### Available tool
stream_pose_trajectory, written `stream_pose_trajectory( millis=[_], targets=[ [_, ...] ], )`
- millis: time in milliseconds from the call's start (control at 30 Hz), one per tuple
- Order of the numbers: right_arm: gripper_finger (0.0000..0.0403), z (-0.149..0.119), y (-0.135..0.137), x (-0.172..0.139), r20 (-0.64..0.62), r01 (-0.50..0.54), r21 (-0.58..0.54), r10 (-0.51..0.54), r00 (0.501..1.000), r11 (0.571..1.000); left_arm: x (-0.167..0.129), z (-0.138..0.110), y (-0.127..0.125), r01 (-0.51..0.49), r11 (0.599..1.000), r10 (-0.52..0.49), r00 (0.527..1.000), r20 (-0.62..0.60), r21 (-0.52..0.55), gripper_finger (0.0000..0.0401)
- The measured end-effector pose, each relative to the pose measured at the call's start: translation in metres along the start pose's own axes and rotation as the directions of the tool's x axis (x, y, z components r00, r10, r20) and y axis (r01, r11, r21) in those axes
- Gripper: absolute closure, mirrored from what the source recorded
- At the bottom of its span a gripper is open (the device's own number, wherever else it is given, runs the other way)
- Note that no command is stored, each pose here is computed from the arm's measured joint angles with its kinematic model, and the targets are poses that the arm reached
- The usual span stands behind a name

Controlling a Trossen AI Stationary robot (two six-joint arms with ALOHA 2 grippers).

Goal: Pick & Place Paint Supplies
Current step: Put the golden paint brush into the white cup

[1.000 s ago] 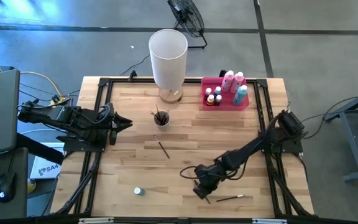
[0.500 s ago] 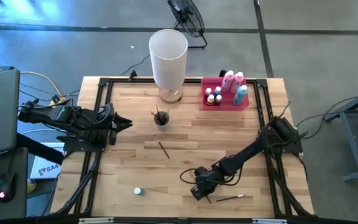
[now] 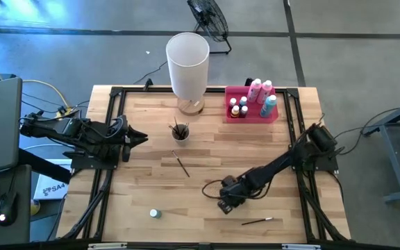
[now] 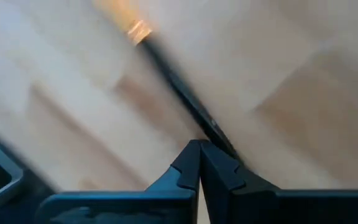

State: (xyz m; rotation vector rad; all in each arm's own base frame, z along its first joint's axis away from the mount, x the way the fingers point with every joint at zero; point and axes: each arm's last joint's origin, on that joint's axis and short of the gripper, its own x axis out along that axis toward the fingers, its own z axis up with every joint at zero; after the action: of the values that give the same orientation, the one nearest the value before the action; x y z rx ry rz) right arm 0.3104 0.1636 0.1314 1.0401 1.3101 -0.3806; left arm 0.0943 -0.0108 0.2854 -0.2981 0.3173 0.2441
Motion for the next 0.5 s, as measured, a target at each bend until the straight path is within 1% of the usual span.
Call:
stream_pose_trajectory(
  millis=[133,300,400,500],
  targets=[
    [0.0400,0.009,-0.007,-0.009,0.014,0.053,-0.025,-0.052,0.999,0.998,0.000,0.000,0.000,0.000,1.000,0.000,1.000,0.001,0.000,0.0331],
    [0.0400,0.022,-0.009,-0.011,0.029,0.057,-0.052,-0.055,0.998,0.997,0.000,0.000,0.000,0.000,1.000,0.000,1.000,0.000,0.000,0.0331],
    [0.0400,0.027,-0.009,-0.013,0.003,0.030,-0.056,-0.030,1.000,0.998,0.000,0.000,0.000,0.000,1.000,0.000,1.000,0.000,0.000,0.0331],
    [0.0400,0.028,-0.001,-0.015,-0.022,-0.058,-0.096,0.056,0.998,0.994,0.000,0.000,0.000,0.000,1.000,0.000,1.000,0.000,0.000,0.0331]
  ],
)
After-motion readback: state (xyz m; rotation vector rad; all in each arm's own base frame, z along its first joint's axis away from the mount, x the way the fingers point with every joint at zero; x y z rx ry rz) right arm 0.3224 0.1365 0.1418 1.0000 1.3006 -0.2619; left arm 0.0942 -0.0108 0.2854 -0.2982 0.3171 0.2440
